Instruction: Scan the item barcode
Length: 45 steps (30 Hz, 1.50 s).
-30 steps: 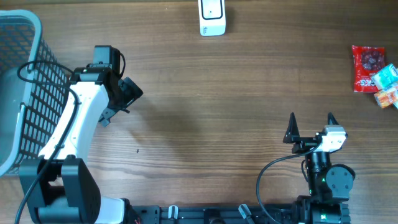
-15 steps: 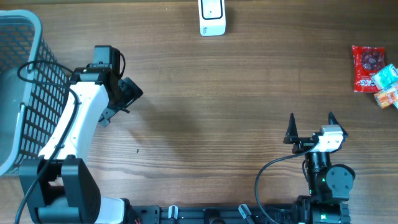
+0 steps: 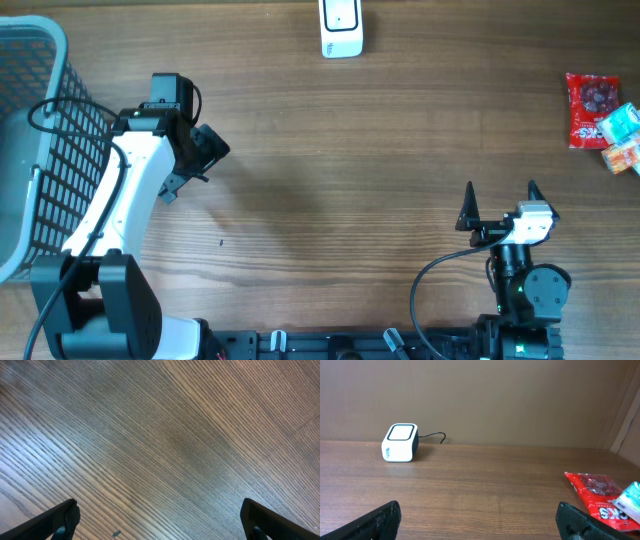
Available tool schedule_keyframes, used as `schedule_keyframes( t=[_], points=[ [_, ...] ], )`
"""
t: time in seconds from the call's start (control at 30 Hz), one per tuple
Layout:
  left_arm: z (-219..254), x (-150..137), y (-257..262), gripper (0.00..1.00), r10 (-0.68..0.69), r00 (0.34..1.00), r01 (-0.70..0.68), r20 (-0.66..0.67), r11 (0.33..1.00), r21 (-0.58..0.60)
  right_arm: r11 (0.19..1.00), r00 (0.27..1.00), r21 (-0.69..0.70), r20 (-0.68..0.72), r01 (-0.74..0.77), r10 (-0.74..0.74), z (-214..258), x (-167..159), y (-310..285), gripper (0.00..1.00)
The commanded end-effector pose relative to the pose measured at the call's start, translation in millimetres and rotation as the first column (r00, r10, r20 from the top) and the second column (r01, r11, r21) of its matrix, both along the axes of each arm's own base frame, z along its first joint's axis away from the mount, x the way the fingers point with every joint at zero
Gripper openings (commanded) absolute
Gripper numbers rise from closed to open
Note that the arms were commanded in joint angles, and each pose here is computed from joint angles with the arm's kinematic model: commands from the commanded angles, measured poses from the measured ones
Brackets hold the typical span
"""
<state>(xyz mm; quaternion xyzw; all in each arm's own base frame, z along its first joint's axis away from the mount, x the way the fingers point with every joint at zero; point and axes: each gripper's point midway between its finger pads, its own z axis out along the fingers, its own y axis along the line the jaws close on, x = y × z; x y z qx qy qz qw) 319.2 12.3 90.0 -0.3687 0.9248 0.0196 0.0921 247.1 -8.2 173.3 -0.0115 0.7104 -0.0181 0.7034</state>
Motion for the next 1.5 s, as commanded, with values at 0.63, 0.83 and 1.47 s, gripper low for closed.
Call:
schedule_keyframes(
  t=[0.63, 0.83, 1.47],
  points=[
    [22, 12, -17, 1.00, -0.034, 0.993, 0.038, 0.116, 0.998, -0.040, 1.000, 1.000, 0.016, 0.012, 0.023, -0.023, 2, -1, -4, 1.00],
    [92, 15, -68, 1.00, -0.431, 0.766, 0.434, 0.477, 0.894, 0.110, 1.000, 1.000, 0.016, 0.011, 0.023, -0.023, 2, -1, -4, 1.00],
    [94, -95, -74, 1.00, -0.612, 0.101, 0.461, 0.784, 0.727, 0.508, 1.000, 1.000, 0.016, 0.012, 0.023, -0.023, 2, -1, -4, 1.00]
  ],
)
